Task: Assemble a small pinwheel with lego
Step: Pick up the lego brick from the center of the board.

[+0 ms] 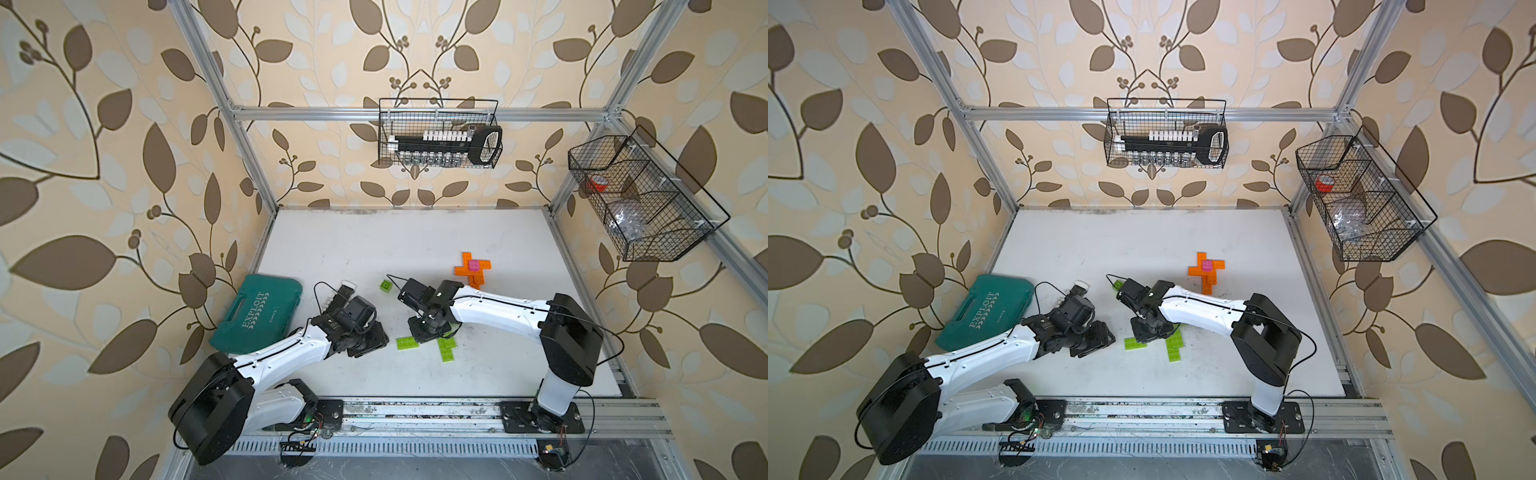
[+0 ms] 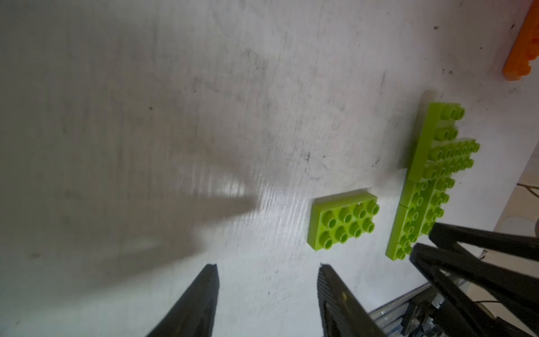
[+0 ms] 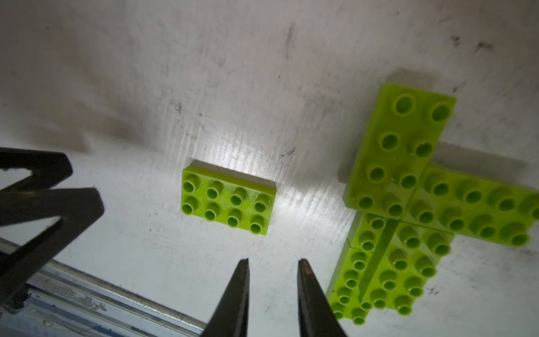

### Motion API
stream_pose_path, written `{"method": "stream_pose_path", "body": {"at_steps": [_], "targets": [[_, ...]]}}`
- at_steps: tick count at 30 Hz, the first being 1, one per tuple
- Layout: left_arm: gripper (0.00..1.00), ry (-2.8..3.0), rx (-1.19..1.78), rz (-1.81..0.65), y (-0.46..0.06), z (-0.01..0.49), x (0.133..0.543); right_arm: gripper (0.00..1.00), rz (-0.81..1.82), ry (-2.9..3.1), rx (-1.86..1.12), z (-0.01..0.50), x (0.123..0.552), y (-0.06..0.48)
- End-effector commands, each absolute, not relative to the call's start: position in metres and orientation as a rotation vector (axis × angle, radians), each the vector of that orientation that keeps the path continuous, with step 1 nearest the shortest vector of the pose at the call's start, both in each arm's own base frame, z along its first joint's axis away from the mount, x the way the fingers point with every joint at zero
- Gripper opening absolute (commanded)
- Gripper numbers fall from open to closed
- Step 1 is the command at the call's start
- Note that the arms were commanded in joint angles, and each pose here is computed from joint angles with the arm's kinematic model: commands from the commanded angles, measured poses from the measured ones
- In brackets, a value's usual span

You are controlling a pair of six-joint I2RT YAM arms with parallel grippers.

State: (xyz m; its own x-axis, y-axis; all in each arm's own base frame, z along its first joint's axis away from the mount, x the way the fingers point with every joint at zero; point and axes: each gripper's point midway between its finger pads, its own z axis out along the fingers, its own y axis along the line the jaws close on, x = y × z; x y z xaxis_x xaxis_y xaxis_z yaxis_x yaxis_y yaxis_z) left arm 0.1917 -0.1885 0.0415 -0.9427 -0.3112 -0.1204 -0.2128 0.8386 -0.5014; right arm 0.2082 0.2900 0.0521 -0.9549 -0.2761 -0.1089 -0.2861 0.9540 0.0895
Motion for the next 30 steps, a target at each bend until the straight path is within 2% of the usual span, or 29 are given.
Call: {"method": "stream_pose_path", "body": {"at_steps": [1, 30], "targets": [[0.56, 2.716, -0.4, -0.799, -0.199, 0.054, 0.212, 0.23, 0.127, 3.061, -0.349, 0.051, 0.204, 0.296], [0.55, 2.709, -0.364, -0.732, -0.188, 0.055, 0.209, 0.21, 0.003, 3.139, -0.281, 0.021, 0.209, 0.295]]}}
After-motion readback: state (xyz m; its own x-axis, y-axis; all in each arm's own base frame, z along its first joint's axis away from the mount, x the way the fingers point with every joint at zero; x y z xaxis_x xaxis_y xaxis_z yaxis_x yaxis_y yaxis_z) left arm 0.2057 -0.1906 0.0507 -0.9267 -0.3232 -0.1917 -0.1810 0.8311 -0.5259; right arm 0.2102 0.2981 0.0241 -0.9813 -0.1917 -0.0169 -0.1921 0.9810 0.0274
